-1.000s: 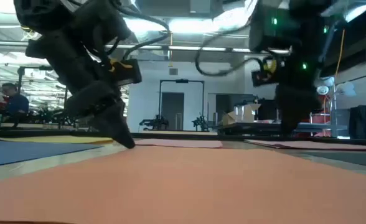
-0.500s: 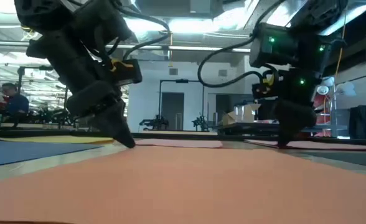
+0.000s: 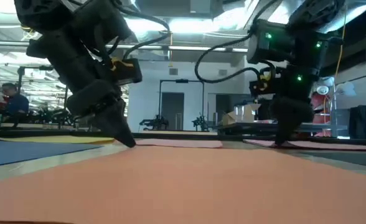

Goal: Organize paper
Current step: Stack the pink paper on top of the pink paper

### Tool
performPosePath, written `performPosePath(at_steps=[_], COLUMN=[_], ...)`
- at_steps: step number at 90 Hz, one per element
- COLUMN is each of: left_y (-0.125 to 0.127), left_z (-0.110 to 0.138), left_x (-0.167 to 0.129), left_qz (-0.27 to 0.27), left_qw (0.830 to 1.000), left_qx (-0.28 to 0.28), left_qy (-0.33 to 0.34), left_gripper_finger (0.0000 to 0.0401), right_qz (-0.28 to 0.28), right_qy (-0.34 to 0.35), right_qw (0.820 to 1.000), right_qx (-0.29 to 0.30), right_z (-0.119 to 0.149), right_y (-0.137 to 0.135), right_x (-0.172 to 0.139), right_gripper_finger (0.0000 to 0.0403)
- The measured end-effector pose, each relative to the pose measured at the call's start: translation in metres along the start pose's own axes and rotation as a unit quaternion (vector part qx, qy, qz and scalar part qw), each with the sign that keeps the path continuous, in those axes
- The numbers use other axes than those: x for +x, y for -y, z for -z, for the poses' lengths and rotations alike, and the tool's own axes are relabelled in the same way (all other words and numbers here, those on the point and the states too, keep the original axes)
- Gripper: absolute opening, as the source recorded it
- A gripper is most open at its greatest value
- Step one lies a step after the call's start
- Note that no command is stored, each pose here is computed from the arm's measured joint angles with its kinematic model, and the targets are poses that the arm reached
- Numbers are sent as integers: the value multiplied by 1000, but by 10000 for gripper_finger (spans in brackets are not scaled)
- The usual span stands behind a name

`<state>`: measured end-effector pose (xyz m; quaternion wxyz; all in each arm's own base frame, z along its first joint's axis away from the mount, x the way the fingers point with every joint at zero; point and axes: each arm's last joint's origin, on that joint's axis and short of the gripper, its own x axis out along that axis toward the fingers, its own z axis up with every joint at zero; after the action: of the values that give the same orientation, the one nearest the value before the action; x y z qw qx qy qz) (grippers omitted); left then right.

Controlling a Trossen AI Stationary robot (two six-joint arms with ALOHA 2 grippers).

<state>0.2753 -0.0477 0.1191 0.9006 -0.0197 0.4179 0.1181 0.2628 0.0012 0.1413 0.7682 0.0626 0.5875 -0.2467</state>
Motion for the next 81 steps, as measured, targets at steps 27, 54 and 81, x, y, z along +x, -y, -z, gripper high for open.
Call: performPosePath(at_steps=[27,54,81], left_y=[0,0,0], left_z=[0,0,0], left_x=[0,0,0], left_qz=[0,0,0], left_qw=[1000,1000,1000], left_qx=[-1,-2,-2], left_qy=[0,0,0], left_gripper_finger=[0,0,0], right_qz=[-11,-23,-20], right_qy=[5,0,-2], right_qw=[1000,1000,1000], right_qx=[-4,-3,-6], right_z=[-7,-6,-5], right_y=[-2,-2,-2], right_x=[-5,-5,-5], right_gripper_finger=[5,46,104])
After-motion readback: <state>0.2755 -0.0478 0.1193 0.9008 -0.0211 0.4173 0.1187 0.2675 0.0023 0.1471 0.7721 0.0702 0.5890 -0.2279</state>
